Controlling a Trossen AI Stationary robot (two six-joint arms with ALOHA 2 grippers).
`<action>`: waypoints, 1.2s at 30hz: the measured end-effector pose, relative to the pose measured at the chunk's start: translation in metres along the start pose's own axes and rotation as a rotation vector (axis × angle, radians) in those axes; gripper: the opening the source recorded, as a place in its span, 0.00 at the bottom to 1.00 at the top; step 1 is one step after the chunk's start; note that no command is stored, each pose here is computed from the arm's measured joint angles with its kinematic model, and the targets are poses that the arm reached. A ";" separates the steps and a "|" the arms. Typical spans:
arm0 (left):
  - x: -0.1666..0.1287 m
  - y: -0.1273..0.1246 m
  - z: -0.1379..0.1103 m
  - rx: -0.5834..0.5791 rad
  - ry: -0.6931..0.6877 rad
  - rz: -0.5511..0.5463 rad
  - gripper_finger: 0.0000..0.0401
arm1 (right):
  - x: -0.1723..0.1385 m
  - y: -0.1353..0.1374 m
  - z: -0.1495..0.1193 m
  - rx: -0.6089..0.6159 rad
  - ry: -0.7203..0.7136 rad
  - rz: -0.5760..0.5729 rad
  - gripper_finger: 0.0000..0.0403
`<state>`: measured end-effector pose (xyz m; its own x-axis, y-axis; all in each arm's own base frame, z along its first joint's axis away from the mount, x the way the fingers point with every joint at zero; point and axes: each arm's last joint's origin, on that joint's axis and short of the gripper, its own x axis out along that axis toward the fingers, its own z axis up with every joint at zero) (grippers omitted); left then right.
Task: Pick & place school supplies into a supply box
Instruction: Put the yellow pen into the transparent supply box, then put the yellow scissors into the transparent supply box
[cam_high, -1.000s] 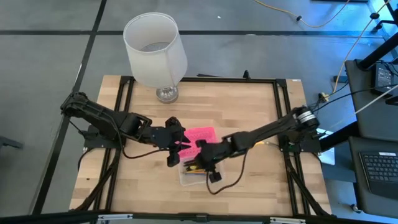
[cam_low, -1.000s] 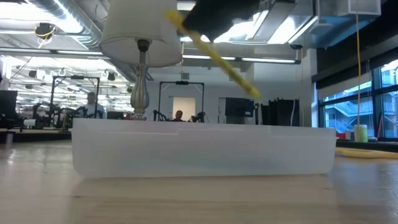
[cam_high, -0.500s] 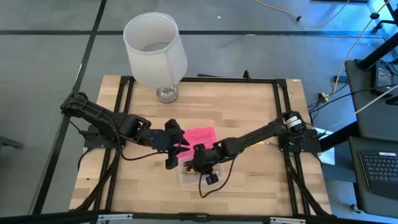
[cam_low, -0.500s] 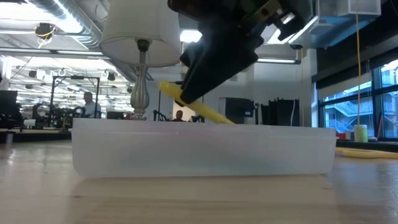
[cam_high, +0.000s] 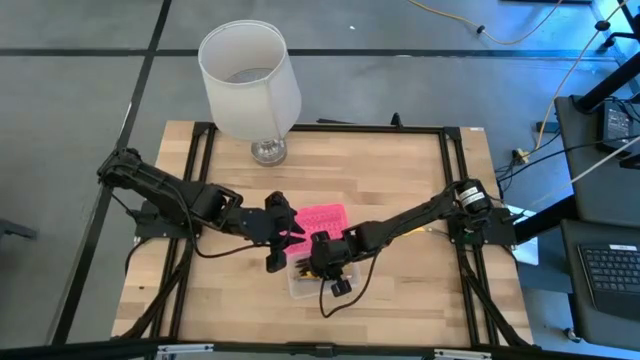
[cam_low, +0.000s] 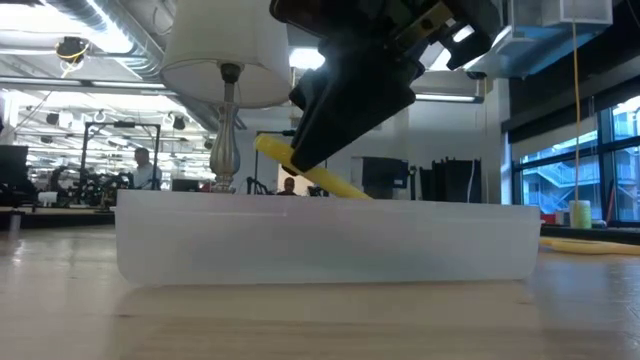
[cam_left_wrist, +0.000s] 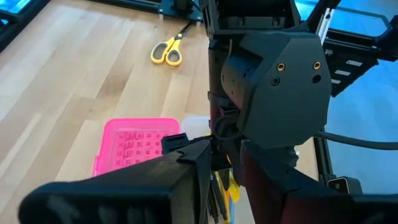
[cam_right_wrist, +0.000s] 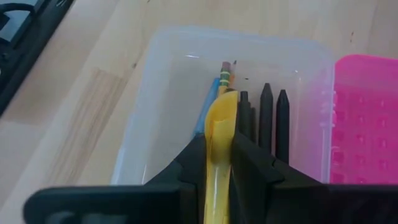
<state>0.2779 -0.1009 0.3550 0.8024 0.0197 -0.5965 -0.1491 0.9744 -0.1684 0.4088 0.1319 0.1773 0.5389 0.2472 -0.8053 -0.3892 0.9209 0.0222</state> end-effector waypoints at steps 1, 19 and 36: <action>0.000 0.000 0.000 -0.002 0.000 0.000 0.20 | 0.000 0.000 0.000 -0.001 0.000 0.000 0.16; 0.000 -0.002 -0.001 -0.022 0.000 -0.003 0.20 | 0.011 0.000 -0.019 0.060 0.009 -0.001 0.20; 0.000 -0.002 -0.001 -0.020 -0.001 -0.001 0.20 | 0.010 0.000 -0.018 0.132 0.020 0.007 0.33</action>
<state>0.2776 -0.1027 0.3546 0.8029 0.0190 -0.5959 -0.1599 0.9697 -0.1845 0.4009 0.1286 0.1591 0.5210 0.2489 -0.8165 -0.2907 0.9511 0.1045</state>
